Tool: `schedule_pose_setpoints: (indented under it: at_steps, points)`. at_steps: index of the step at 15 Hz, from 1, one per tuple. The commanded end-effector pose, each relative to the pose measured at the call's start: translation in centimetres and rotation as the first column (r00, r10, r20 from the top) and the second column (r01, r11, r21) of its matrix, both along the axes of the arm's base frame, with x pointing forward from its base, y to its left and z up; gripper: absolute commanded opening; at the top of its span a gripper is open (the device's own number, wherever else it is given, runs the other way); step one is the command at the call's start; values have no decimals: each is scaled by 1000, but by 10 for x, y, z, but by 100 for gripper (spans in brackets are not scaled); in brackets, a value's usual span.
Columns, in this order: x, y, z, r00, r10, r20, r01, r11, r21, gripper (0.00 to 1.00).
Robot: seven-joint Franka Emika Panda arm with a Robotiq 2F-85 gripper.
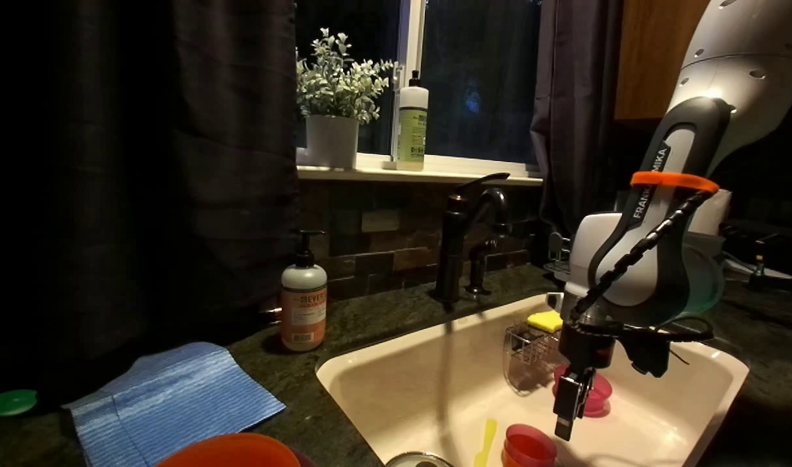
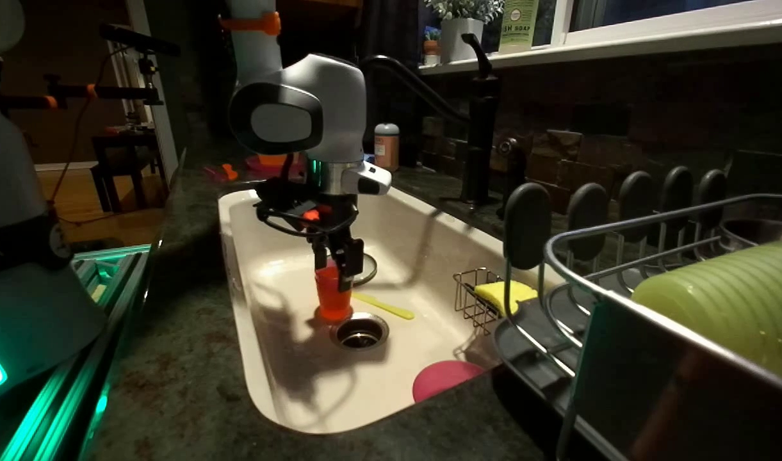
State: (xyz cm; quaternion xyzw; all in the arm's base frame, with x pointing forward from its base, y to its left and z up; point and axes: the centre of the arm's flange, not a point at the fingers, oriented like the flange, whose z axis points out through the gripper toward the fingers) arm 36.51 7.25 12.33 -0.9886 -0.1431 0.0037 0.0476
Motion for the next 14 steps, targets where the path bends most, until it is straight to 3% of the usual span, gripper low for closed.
schedule_pose_setpoints:
  at_steps: [1,3,5,7,9,12,14]
  points:
    - [-2,6,-15,999,-14,29,14,1000,10,56]
    - [-2,10,-19,999,-10,37,9,1000,10,47]
    - [-2,13,-24,999,-5,42,5,1000,11,45]
    - [-1,15,-26,999,-5,49,5,1000,13,52]
    - [0,16,-25,998,-4,56,4,1000,13,52]
    - [3,16,-25,998,-6,64,5,1000,15,45]
    - [5,17,-25,998,-10,67,9,1000,15,35]
